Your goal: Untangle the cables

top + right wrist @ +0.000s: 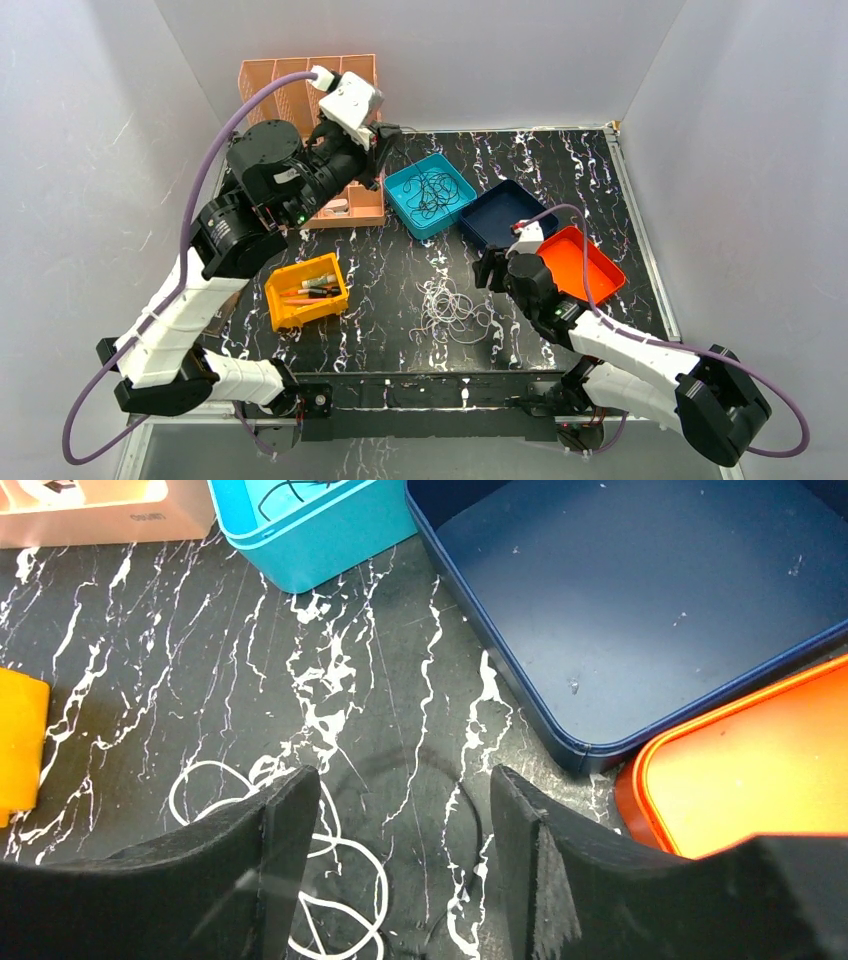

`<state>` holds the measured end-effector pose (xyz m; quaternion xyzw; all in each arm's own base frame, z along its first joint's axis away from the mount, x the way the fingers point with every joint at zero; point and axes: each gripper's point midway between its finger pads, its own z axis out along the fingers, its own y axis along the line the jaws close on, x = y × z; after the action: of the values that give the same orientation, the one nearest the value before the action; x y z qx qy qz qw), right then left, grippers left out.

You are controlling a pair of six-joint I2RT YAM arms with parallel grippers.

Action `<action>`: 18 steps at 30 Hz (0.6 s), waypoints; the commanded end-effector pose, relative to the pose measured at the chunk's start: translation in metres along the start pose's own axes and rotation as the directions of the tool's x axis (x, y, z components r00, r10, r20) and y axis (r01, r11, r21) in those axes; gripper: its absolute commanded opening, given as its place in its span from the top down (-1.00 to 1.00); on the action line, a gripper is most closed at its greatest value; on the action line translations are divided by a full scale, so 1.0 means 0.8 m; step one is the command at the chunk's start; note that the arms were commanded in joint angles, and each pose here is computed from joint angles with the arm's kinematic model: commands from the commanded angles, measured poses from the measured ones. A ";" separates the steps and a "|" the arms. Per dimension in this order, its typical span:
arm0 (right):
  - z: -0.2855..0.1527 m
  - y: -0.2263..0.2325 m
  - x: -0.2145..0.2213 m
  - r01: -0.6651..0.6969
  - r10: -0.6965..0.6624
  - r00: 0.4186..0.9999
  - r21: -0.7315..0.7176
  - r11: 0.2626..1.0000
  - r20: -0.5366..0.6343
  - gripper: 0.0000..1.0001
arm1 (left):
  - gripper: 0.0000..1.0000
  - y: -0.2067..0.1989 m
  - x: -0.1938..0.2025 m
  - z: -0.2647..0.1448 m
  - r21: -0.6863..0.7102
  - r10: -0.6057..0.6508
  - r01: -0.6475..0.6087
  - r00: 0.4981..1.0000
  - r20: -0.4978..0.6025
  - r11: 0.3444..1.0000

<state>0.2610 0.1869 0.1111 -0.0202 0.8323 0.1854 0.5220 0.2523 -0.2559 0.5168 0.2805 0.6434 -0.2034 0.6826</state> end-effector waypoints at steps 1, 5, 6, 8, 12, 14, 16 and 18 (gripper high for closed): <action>-0.003 -0.019 0.023 -0.001 0.003 0.999 0.051 0.999 -0.048 -0.46 | 1.00 0.038 -0.076 -0.034 -0.110 0.030 -0.012 0.986 0.166 0.994; -0.003 -0.018 0.029 0.005 -0.003 0.998 0.042 0.999 -0.062 -0.57 | 1.00 0.047 -0.089 -0.041 -0.139 0.050 -0.023 0.981 0.190 0.990; -0.003 -0.017 0.028 0.003 0.000 0.998 0.039 0.999 -0.059 -0.58 | 1.00 0.049 -0.092 -0.042 -0.147 0.053 -0.024 0.979 0.195 0.989; -0.005 -0.016 0.026 -0.001 0.002 0.998 0.035 0.999 -0.055 -0.58 | 1.00 0.051 -0.094 -0.044 -0.152 0.057 -0.027 0.978 0.199 0.988; -0.010 -0.008 0.011 -0.012 0.012 1.000 0.002 1.000 -0.019 -0.57 | 1.00 0.050 -0.089 -0.041 -0.151 0.057 -0.028 0.980 0.189 0.988; -0.014 -0.006 0.006 -0.009 0.009 1.000 -0.010 1.000 -0.006 -0.56 | 1.00 0.049 -0.087 -0.040 -0.151 0.056 -0.028 0.981 0.184 0.988; -0.018 -0.004 -0.004 -0.011 0.011 1.000 -0.021 1.000 0.014 -0.56 | 1.00 0.049 -0.086 -0.039 -0.151 0.057 -0.029 0.982 0.182 0.988; -0.024 -0.003 -0.016 -0.014 0.015 0.999 -0.026 1.000 0.043 -0.56 | 1.00 0.049 -0.086 -0.039 -0.152 0.056 -0.029 0.982 0.182 0.988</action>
<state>0.2459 0.1770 0.1019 -0.0229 0.8412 0.1858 0.5073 0.2507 -0.2224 0.5748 0.2371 0.5968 -0.1697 0.7475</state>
